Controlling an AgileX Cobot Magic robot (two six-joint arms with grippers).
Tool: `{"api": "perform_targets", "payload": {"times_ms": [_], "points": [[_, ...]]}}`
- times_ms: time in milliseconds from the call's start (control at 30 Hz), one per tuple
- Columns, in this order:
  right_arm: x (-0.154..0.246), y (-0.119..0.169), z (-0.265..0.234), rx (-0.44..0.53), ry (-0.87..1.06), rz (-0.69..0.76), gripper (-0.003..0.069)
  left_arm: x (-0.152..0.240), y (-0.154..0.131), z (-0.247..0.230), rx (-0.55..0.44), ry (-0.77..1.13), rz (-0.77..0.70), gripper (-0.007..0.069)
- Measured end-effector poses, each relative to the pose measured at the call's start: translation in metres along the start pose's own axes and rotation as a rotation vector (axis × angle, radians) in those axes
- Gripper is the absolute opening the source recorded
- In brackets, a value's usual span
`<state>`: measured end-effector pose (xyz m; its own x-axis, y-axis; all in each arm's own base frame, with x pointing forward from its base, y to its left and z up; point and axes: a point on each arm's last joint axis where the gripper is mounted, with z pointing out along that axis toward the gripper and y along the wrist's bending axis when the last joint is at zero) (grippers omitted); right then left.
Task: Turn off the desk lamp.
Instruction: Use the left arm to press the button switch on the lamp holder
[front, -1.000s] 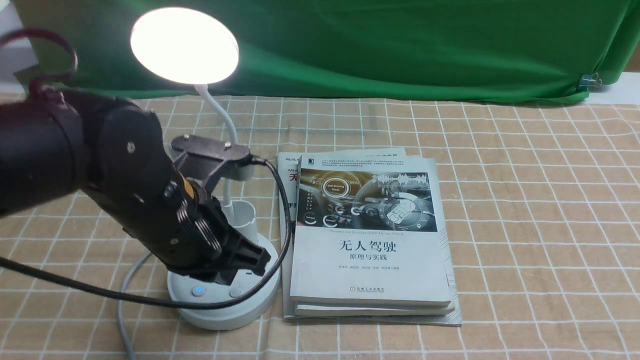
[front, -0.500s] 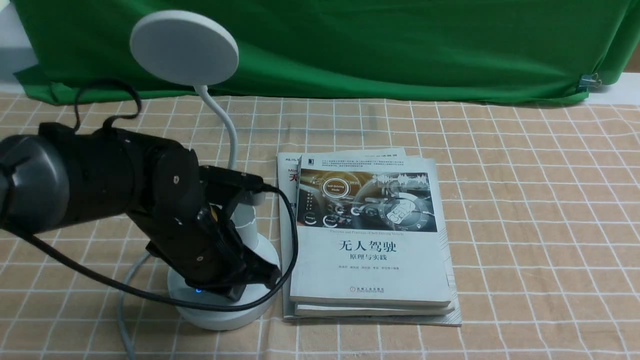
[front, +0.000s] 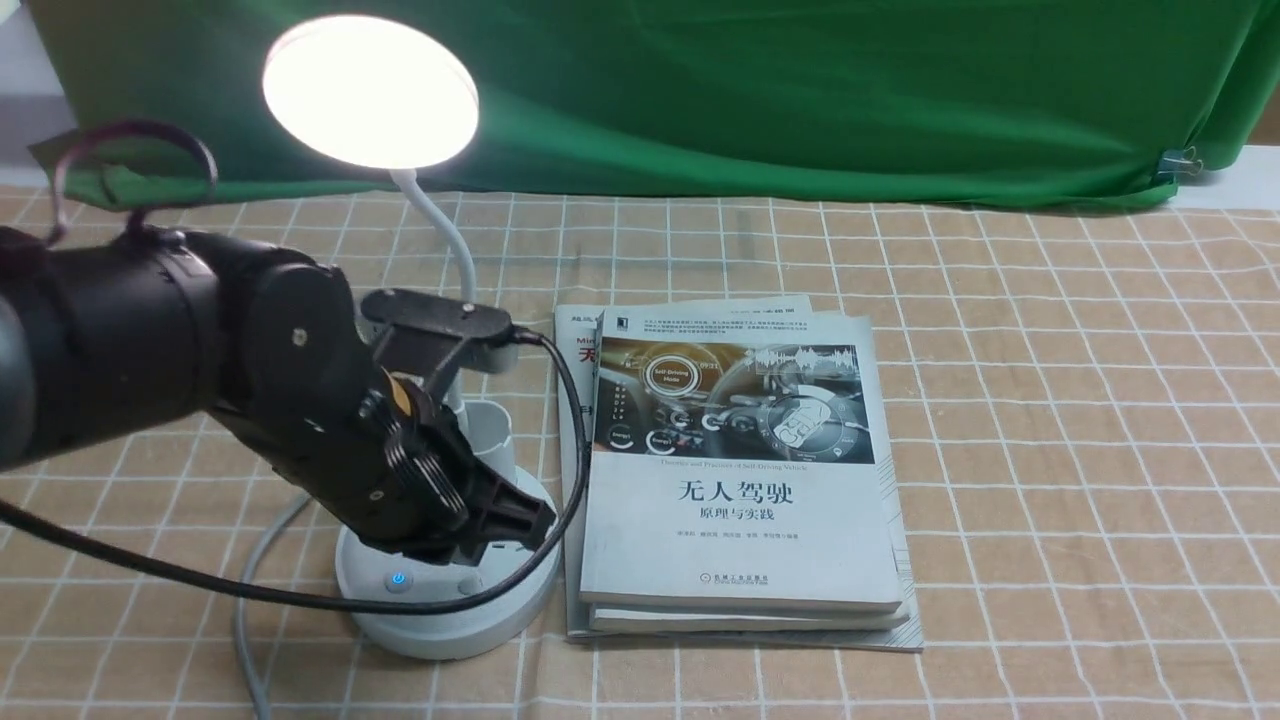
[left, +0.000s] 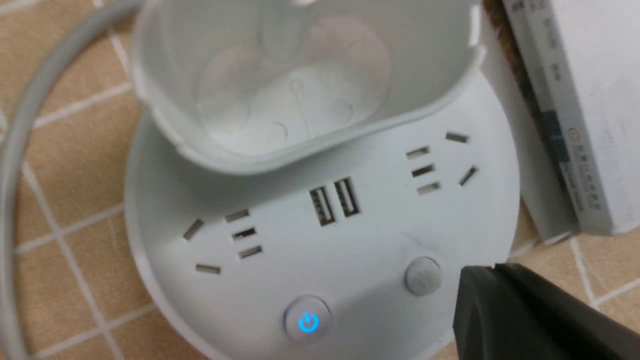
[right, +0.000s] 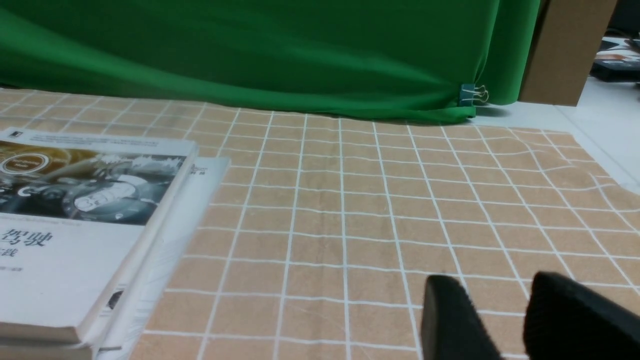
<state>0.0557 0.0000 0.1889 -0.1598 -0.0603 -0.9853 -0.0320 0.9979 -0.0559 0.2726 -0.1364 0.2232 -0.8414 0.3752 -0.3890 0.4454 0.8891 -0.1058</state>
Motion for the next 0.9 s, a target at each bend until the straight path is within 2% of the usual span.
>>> {"api": "perform_targets", "payload": {"times_ms": [267, 533, 767, 900], "points": [[0.0, 0.0, 0.0, 0.0, 0.0, 0.0, 0.0242, 0.004, 0.004, 0.032, -0.002, 0.1, -0.026, -0.0003], [0.0, 0.0, 0.0, 0.0, 0.0, 0.0, 0.0242, 0.0, 0.004, 0.037, -0.005, 0.102, -0.031, -0.0003], [0.0, 0.0, 0.0, 0.0, 0.0, 0.0, 0.0242, 0.004, 0.001, 0.013, -0.001, 0.067, -0.034, -0.0003], [0.0, 0.0, 0.0, 0.0, 0.0, 0.0, 0.0242, 0.016, -0.003, -0.026, 0.005, -0.031, -0.026, -0.0003]]}}
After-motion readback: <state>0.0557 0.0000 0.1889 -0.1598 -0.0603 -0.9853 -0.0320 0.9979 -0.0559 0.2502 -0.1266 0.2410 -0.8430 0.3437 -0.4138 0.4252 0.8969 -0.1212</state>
